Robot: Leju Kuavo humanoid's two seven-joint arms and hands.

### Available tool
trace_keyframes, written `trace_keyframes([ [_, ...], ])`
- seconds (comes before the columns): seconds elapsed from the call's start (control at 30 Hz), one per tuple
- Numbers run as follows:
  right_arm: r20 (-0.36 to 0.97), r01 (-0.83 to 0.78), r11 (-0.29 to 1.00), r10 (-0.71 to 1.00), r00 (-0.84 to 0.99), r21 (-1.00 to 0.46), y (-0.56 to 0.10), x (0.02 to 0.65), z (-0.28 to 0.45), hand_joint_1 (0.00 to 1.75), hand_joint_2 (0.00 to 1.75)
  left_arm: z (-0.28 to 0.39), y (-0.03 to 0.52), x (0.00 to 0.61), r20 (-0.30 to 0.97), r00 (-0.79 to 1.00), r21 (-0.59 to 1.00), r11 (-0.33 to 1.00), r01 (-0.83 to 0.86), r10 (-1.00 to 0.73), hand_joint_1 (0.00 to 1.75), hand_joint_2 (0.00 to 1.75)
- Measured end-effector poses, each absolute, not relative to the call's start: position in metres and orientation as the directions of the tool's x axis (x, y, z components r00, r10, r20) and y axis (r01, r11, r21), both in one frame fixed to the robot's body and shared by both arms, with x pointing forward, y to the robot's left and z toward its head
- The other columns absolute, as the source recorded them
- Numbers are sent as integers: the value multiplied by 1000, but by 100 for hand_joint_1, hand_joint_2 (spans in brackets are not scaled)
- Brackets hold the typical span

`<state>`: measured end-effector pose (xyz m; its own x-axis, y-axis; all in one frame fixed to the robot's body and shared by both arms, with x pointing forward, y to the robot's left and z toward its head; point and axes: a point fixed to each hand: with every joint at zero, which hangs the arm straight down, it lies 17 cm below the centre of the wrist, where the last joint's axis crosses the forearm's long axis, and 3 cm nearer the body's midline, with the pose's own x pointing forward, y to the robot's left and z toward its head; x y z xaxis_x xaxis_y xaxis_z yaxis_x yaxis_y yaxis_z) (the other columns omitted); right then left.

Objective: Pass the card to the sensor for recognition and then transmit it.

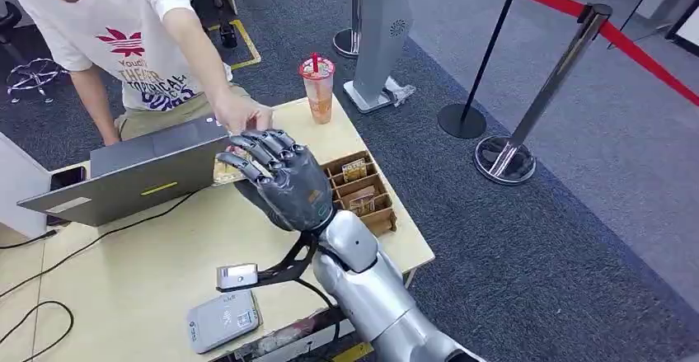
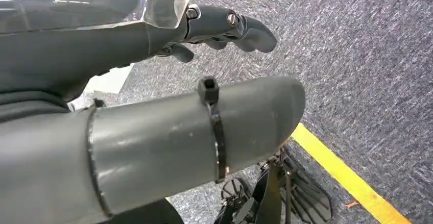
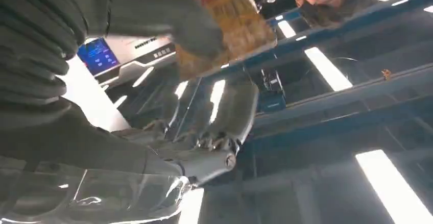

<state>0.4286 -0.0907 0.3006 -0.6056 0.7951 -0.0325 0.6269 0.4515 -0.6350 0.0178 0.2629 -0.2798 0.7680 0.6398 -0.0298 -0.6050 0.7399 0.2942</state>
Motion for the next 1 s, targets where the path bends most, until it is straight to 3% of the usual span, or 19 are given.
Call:
trace_keyframes([
  [0.37,-33,617,461,784,-620,-638,-94,432,296,175,175,-280,263,13,-28,767,298,738,-606,641,0,0],
  [0.63,39,589,512,774,-631,-625,-104,436,290,175,175,-280,263,11,-24,768,301,737,-605,640,0,0],
  [0.77,147,553,587,752,-642,-591,-114,440,285,175,175,-280,264,11,-23,768,301,737,-605,640,0,0],
  [0.93,466,440,785,615,-636,-435,-137,456,280,175,175,-280,263,11,-22,769,300,738,-605,639,0,0],
  [1.0,582,325,870,490,-649,-370,-134,461,272,175,175,-280,263,11,-22,769,298,738,-605,639,0,0],
])
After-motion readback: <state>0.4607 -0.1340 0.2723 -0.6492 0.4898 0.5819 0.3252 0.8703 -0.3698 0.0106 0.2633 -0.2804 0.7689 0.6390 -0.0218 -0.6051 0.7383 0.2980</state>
